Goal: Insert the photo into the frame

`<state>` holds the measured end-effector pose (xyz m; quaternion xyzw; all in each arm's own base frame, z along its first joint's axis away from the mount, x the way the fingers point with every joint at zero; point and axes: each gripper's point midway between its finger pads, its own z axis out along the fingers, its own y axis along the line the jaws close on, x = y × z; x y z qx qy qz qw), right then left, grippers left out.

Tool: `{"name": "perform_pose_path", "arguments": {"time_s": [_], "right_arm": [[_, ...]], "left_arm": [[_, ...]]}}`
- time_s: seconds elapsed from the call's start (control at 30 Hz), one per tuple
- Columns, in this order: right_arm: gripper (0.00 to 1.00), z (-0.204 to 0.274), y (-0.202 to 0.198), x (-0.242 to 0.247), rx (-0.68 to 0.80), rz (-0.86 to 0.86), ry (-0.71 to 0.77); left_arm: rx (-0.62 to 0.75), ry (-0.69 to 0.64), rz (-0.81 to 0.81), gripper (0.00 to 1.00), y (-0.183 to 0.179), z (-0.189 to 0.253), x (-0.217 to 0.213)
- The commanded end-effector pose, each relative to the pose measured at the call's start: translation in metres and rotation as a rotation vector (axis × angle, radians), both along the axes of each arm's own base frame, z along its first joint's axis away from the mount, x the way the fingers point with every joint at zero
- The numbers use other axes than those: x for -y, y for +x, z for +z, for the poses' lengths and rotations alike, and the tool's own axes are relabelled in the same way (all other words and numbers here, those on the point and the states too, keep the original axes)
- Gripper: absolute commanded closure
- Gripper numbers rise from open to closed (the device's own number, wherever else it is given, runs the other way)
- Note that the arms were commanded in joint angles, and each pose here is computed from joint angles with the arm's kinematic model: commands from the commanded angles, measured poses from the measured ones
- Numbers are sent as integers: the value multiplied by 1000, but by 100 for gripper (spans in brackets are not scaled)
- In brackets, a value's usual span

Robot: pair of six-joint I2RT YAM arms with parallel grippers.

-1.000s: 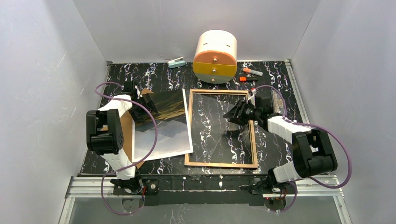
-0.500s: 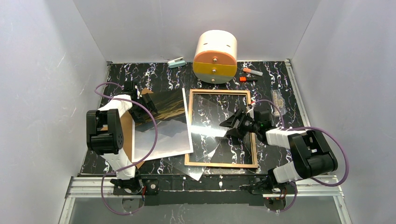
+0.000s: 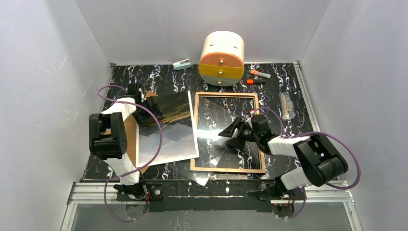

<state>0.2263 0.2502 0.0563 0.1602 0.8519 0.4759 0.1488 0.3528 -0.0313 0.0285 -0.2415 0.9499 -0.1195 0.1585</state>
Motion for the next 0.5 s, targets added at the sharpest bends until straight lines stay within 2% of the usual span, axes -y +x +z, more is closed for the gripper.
{"name": "perform_pose_path", "arguments": {"time_s": [0.0, 0.23, 0.47], "right_arm": [[18, 12, 7, -7, 28, -32, 30], [18, -1, -6, 33, -68, -176, -216], [18, -9, -26, 31, -107, -145, -159]], "left_arm": [[-124, 52, 5, 20, -28, -34, -10], [-119, 55, 11, 20, -27, -33, -11], [-110, 54, 12, 20, -25, -31, -10]]}}
